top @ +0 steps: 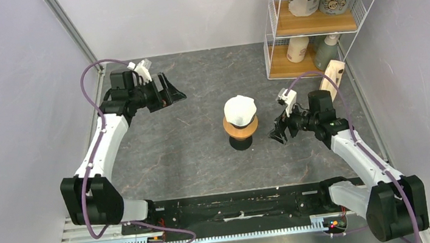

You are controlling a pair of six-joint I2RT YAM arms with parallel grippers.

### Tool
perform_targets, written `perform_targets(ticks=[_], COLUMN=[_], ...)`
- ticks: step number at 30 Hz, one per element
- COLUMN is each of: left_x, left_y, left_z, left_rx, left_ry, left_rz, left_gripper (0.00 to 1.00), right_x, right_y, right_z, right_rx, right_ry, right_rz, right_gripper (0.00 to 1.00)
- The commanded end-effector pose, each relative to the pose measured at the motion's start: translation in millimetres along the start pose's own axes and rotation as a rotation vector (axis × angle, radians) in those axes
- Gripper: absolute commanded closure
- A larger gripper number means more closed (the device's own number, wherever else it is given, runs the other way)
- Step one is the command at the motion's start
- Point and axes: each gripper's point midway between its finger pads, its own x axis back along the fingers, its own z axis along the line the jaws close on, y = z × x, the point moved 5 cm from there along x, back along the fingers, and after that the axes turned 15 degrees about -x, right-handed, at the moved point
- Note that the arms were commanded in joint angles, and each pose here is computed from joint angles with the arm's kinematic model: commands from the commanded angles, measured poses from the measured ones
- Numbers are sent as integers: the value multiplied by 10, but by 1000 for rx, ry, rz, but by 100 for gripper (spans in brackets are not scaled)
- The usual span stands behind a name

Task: Place the coffee filter in the dripper

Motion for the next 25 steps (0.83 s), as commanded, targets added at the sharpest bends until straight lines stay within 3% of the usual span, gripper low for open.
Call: perform_targets(ticks=[1, 8, 18, 25], left_x=[88, 147, 202, 215], left_y=[43, -16, -93, -97], left_z=[36, 262, 476, 522], left_rx=[-22, -78, -146, -140], left_ry=[6, 147, 295, 340], left_rz=[-10, 146, 179, 170], left_gripper=[5, 4, 3, 2], right_x=[160, 326, 284, 282], right_y=[252, 552, 722, 762], right_z=[-7, -202, -436, -467], right_rx=[-122, -331, -596, -613], right_ry=[-83, -269, -393, -411], right_rz=[-75, -147, -145, -165], right_gripper=[13, 11, 6, 4])
